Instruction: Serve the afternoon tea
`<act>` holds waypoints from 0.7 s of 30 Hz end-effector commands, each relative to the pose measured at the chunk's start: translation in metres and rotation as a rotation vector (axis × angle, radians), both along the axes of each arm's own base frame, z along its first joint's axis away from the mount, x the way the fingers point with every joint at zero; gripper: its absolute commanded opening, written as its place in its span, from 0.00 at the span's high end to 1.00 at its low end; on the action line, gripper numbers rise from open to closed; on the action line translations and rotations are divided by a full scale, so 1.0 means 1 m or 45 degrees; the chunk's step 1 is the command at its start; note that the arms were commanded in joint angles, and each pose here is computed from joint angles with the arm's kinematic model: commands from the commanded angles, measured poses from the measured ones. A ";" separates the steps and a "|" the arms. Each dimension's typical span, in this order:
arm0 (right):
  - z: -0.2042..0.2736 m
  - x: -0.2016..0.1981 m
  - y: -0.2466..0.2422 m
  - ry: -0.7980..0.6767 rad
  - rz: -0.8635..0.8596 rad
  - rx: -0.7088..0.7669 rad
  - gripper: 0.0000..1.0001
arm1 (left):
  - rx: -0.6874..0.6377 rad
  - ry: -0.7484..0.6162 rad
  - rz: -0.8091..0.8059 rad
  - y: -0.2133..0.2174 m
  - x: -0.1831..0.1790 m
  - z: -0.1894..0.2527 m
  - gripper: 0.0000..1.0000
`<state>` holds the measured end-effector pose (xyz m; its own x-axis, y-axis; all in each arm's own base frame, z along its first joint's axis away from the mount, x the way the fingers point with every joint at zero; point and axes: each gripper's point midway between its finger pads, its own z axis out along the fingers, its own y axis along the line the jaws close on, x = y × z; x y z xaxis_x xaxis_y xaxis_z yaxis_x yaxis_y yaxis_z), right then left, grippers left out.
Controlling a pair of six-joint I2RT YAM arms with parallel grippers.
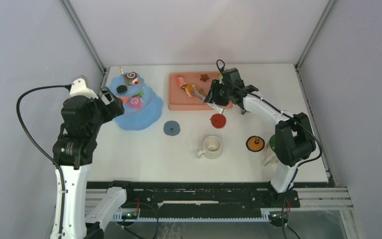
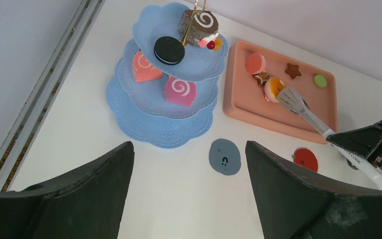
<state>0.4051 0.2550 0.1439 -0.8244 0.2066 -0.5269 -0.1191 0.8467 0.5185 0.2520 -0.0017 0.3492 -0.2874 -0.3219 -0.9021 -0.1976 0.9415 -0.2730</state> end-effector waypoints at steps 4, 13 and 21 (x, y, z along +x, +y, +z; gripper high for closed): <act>0.032 0.018 -0.001 -0.117 -0.067 0.079 0.48 | -0.002 -0.084 0.018 0.003 0.000 0.016 0.13; 0.027 0.032 0.002 -0.087 -0.099 0.167 0.48 | -0.001 -0.082 0.018 0.003 -0.001 0.016 0.13; 0.006 0.031 0.001 0.006 -0.088 0.187 0.49 | 0.003 -0.084 0.025 0.004 -0.002 0.017 0.13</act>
<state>0.4267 0.2496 0.1313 -0.8276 0.3132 -0.4658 -0.0304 0.8036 0.5944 0.2493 -0.0015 0.3517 -0.2773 -0.3225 -0.9050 -0.1949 0.9413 -0.2757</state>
